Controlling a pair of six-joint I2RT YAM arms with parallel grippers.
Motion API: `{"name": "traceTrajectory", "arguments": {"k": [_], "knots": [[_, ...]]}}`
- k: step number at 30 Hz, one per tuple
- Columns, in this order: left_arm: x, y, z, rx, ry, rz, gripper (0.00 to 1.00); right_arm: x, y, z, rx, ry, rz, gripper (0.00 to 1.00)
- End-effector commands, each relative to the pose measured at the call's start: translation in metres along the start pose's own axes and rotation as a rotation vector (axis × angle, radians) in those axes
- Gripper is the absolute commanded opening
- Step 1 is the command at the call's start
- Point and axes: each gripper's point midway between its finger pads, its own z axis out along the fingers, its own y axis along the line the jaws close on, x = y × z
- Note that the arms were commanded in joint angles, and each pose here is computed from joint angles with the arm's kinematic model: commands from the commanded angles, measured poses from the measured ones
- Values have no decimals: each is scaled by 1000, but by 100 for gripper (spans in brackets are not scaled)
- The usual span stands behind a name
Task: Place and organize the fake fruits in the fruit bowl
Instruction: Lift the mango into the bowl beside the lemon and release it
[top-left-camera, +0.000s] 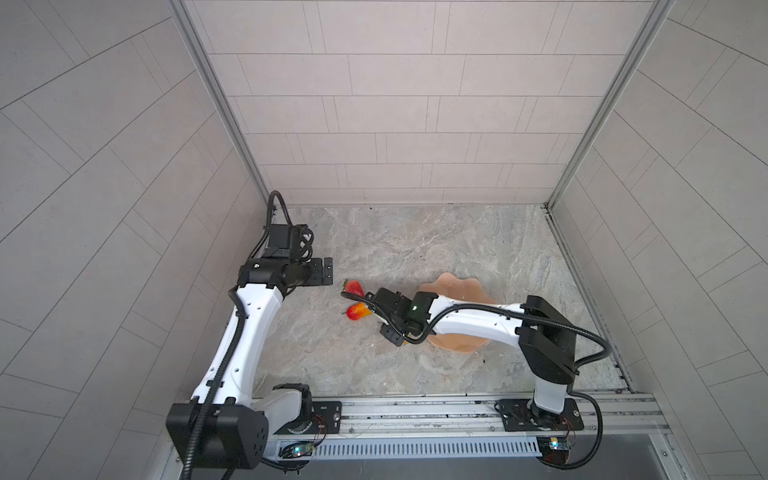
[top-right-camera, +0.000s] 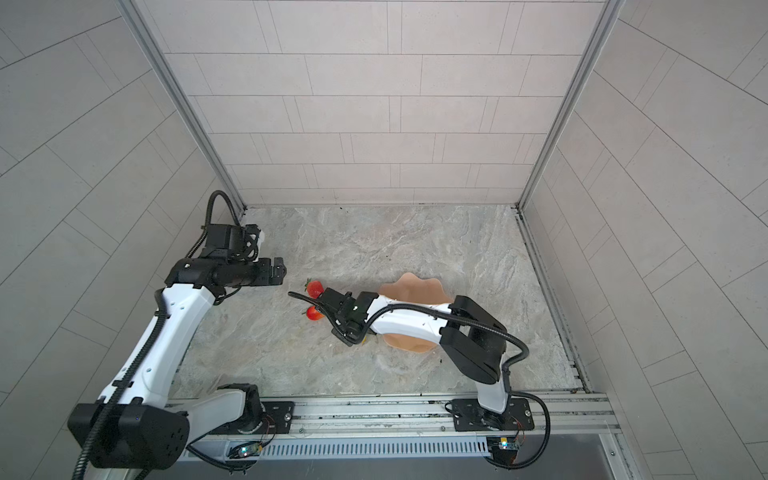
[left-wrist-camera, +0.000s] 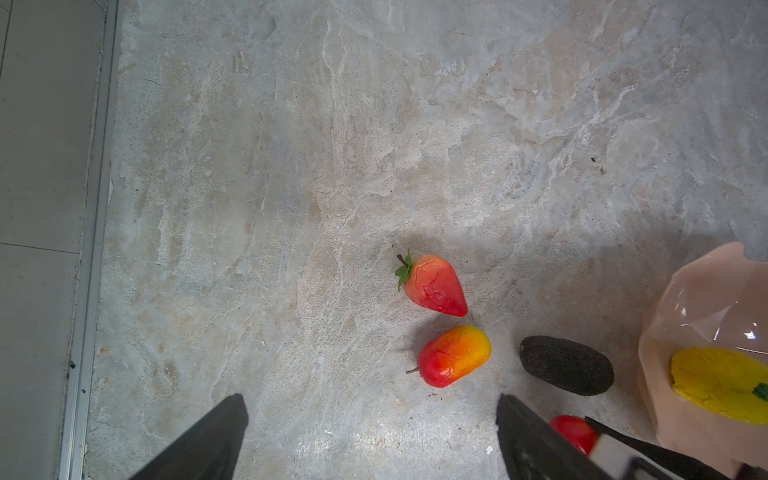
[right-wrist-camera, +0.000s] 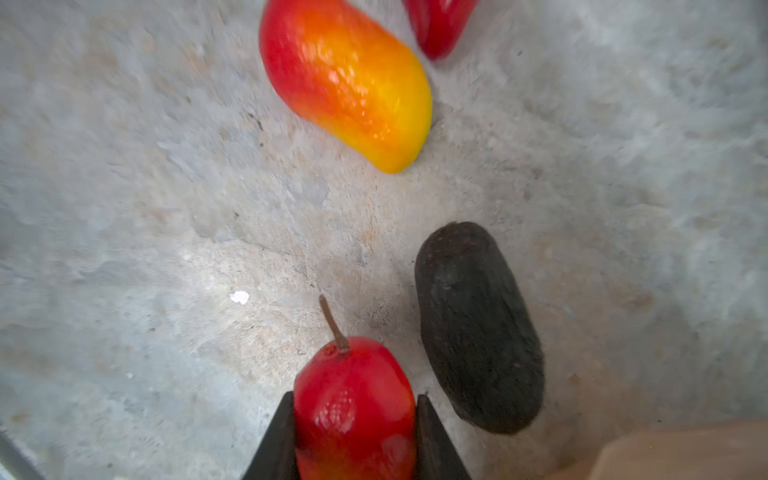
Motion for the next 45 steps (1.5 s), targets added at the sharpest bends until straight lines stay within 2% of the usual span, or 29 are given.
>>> {"name": "traceTrajectory", "arguments": {"k": [1,5,11,16,20,27,32,38,45], "knots": [[1,1,1,1,10,8,100,-20,-27,-55,56,-108,28,8],[1,0,1,6,11,8,100,1,-81,-79,163,-119,134,7],[1,0,1,8,13,9,100,65,-171,-103,371,-65,362,5],[1,-1,2,11,16,6,100,111,-206,-104,444,9,481,4],[2,-2,4,19,21,7,100,135,-213,-88,445,56,535,4],[2,-2,4,19,23,6,100,147,-204,-52,395,89,553,6],[2,-3,5,21,24,7,100,147,-202,-41,375,89,559,15],[2,-3,4,21,22,8,100,149,-200,-35,365,102,555,31],[2,-3,5,24,24,8,100,150,-201,-38,372,103,550,38]]}}
